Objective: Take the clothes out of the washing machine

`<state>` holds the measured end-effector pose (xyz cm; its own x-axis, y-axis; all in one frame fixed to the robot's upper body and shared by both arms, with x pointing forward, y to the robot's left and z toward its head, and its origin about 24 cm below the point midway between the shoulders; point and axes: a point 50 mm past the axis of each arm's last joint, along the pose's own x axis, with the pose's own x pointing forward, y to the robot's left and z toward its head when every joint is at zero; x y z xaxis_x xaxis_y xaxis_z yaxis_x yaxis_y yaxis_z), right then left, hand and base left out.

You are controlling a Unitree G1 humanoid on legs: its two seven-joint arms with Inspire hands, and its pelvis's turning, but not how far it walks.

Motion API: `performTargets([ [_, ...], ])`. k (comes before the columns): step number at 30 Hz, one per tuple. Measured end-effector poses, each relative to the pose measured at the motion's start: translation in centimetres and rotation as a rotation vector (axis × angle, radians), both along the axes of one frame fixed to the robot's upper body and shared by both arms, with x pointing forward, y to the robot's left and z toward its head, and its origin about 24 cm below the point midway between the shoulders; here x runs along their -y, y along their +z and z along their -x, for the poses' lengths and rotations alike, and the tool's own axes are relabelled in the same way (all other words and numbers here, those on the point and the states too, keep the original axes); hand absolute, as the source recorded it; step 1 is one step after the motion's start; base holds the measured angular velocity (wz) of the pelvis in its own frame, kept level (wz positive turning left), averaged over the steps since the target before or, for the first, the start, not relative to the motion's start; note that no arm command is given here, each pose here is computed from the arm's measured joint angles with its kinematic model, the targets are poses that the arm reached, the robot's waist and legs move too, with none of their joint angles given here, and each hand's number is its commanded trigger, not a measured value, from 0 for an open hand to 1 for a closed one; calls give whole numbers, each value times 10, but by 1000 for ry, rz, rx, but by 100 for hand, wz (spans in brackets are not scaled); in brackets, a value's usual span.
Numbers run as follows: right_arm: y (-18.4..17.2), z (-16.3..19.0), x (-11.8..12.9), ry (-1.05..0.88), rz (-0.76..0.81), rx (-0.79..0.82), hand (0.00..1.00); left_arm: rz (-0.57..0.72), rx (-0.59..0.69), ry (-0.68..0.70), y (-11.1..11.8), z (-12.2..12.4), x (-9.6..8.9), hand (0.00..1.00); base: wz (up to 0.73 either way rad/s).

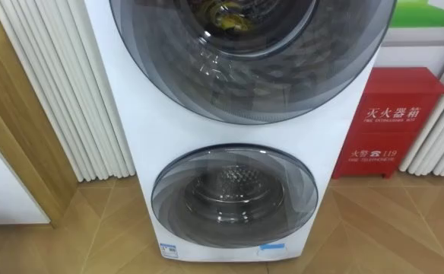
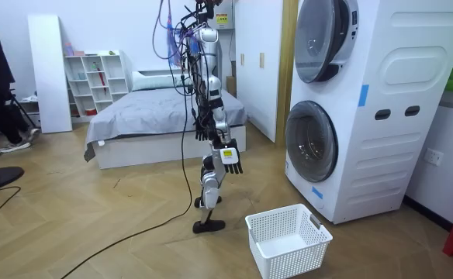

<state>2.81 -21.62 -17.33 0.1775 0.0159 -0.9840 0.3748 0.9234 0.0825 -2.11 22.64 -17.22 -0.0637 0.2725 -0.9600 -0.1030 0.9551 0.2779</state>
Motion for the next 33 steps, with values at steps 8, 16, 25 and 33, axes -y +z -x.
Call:
performTargets([
  [8, 0, -2, -1, 6, 2, 5, 0, -46, 20, -16, 1, -5, -4, 0, 0],
  [16, 0, -4, -1, 14, 18, 2, 0, -62, 53, -27, 2, -13, -5, 0, 1],
  [25, 13, -49, 9, -67, 96, 153, 0, -71, 86, 26, 2, -14, -7, 0, -1],
  [33, 115, -182, 41, -126, 302, 772, 0, -114, 108, 20, 6, -15, -22, 0, 3],
])
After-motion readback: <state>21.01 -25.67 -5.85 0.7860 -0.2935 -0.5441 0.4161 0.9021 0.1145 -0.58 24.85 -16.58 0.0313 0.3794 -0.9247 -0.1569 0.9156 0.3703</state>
